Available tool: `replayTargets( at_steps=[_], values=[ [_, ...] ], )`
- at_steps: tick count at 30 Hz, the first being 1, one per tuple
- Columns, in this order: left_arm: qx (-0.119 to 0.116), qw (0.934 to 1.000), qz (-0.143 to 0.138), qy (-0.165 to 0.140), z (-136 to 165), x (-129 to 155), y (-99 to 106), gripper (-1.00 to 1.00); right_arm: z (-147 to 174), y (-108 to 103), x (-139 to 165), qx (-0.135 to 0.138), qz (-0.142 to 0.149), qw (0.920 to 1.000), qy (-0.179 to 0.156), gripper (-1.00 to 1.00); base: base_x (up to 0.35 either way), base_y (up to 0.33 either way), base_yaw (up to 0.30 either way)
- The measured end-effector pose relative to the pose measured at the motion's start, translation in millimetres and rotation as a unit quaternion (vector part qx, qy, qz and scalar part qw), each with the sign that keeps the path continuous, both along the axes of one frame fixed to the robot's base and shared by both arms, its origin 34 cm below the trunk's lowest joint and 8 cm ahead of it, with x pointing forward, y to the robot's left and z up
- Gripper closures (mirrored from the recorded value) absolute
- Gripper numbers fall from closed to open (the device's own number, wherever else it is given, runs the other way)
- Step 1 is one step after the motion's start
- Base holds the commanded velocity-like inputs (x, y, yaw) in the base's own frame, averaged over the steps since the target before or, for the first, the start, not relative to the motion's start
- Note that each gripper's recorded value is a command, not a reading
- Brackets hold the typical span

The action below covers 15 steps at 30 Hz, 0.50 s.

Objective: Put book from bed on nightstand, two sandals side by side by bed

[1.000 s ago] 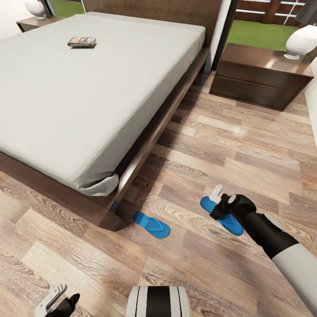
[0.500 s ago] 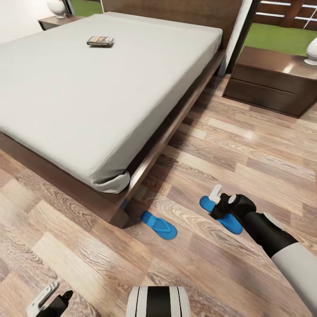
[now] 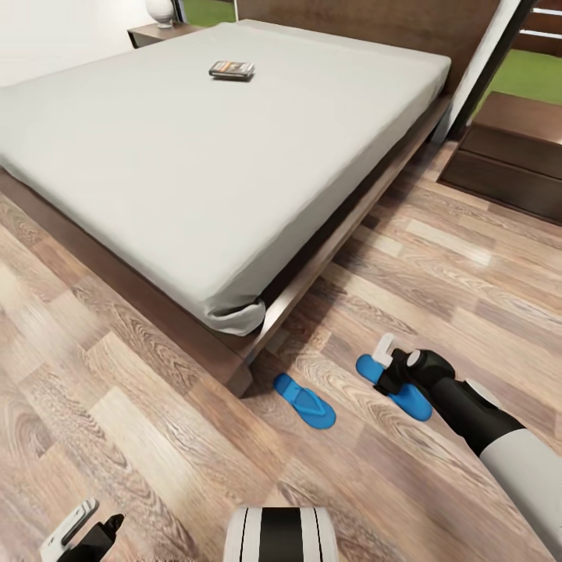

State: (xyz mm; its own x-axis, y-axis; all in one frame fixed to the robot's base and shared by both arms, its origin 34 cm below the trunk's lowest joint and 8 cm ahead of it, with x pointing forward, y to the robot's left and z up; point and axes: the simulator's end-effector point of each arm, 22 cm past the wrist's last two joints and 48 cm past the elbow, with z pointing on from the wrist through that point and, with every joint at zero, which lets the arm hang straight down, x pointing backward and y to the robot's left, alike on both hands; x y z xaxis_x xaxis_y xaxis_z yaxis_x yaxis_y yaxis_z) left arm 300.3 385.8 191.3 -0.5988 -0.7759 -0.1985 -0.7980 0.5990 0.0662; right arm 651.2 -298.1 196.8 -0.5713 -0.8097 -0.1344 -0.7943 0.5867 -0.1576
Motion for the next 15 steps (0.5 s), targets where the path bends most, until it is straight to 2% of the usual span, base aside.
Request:
replayTargets(
  at_steps=[3,6,15],
  values=[
    [0.001,1.0,-0.001,0.001,0.0,-1.2,0.4,-1.0,-2.4,0.2,-0.9,0.003,0.005,1.0,0.0,1.0,0.016,0.0,0.279],
    [0.002,1.0,-0.003,0.002,0.1,-1.9,0.8,-1.0,-2.8,3.3,0.5,0.01,0.014,0.9998,-0.004,1.0,0.165,0.0,0.17],
    [0.002,1.0,-0.004,0.002,0.2,-2.7,1.0,-1.0,-2.7,11.2,3.2,0.024,0.035,0.999,-0.015,1.0,0.237,0.0,0.047]
  ],
)
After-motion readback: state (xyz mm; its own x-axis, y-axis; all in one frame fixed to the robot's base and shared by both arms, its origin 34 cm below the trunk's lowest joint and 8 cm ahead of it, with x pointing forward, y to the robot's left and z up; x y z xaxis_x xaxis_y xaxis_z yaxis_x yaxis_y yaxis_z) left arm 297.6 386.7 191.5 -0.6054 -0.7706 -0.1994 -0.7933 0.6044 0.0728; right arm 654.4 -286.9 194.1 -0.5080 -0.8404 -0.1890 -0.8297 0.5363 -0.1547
